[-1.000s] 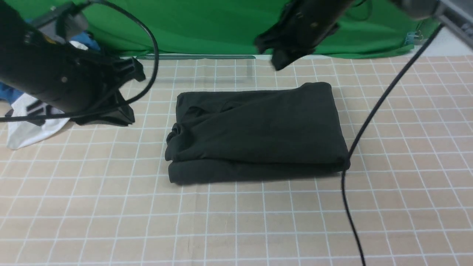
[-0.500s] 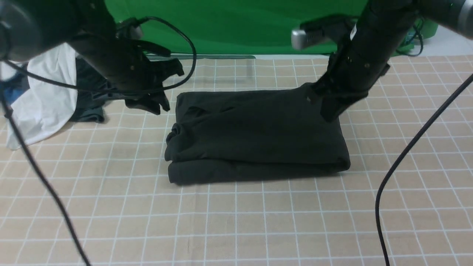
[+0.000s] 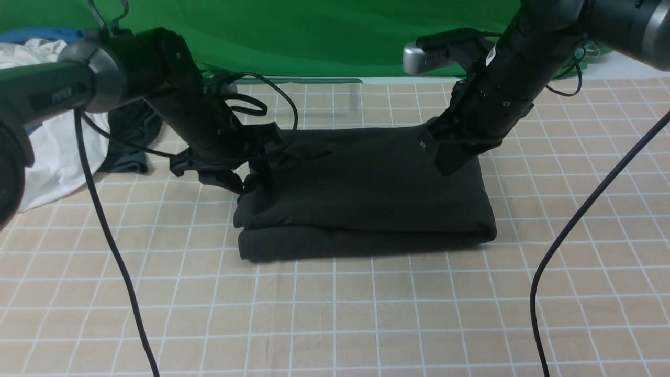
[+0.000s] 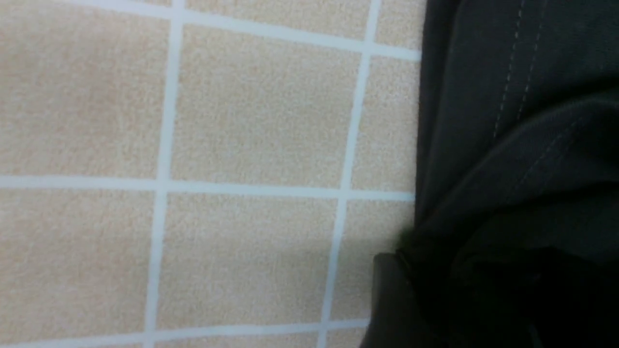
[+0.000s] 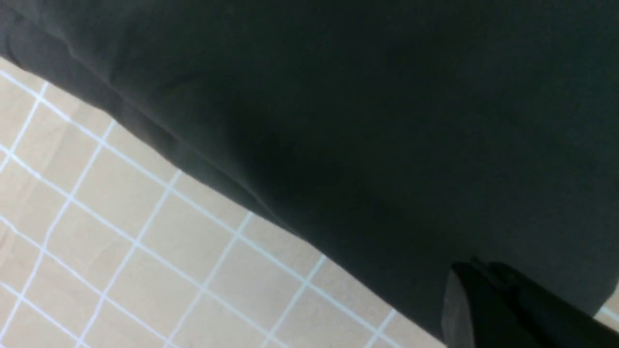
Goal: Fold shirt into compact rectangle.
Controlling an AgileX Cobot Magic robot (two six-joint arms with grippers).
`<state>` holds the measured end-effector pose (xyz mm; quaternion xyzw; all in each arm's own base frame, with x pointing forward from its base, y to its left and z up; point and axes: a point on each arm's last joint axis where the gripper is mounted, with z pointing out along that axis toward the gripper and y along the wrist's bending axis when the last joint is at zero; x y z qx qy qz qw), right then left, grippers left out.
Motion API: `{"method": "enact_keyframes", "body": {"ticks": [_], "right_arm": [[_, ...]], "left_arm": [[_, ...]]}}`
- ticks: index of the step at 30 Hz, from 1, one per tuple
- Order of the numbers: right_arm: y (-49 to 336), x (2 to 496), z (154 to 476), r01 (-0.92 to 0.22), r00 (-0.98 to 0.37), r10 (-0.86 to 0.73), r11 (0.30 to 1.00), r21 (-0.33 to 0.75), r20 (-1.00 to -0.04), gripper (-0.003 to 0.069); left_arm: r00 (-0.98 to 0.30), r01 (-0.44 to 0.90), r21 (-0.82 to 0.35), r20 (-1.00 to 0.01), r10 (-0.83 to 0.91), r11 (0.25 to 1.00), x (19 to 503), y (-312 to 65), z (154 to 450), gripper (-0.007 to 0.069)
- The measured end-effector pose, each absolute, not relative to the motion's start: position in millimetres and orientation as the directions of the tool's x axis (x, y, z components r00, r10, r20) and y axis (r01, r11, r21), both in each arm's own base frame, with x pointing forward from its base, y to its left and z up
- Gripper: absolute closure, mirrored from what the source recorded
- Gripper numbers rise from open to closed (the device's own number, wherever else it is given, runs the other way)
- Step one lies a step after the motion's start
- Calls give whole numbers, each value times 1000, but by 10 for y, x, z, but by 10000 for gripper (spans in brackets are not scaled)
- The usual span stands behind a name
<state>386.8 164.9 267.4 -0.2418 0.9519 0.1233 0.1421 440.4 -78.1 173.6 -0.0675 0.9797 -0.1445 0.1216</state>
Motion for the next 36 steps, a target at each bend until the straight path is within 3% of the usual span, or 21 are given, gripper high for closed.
{"method": "enact_keyframes", "body": {"ticks": [4,6,9,20,28,32,36], "right_arm": [[1650,3873,2675,-495,-841,-424,853,165,-335,625],[1650,3873,2675,-495,-841,-423,853,165,-336,625],[1652,3873,2676,-495,-842,-422,853,167,-337,625],[1652,3873,2676,-495,-842,-422,853,167,-337,625],[1653,3876,2677,-495,-841,-421,853,166,-339,624],[1653,3877,2677,-494,-841,-421,853,166,-341,624],[1654,3878,2678,-494,-841,-420,853,167,-342,624]], "left_arm": [[-966,-37,-303,-232,-111,952,4409,-798,1715,415],[-966,-5,-296,-244,-81,955,4415,-799,1725,524],[-964,13,-286,-259,-64,958,4433,-795,1766,586],[-942,87,-265,-335,-7,960,4477,-794,2205,594],[-936,91,-263,-351,-8,960,4497,-794,2244,594],[-911,90,-261,-411,-27,961,4555,-791,2267,589],[-876,87,-259,-480,-50,962,4629,-786,2281,531]]}}
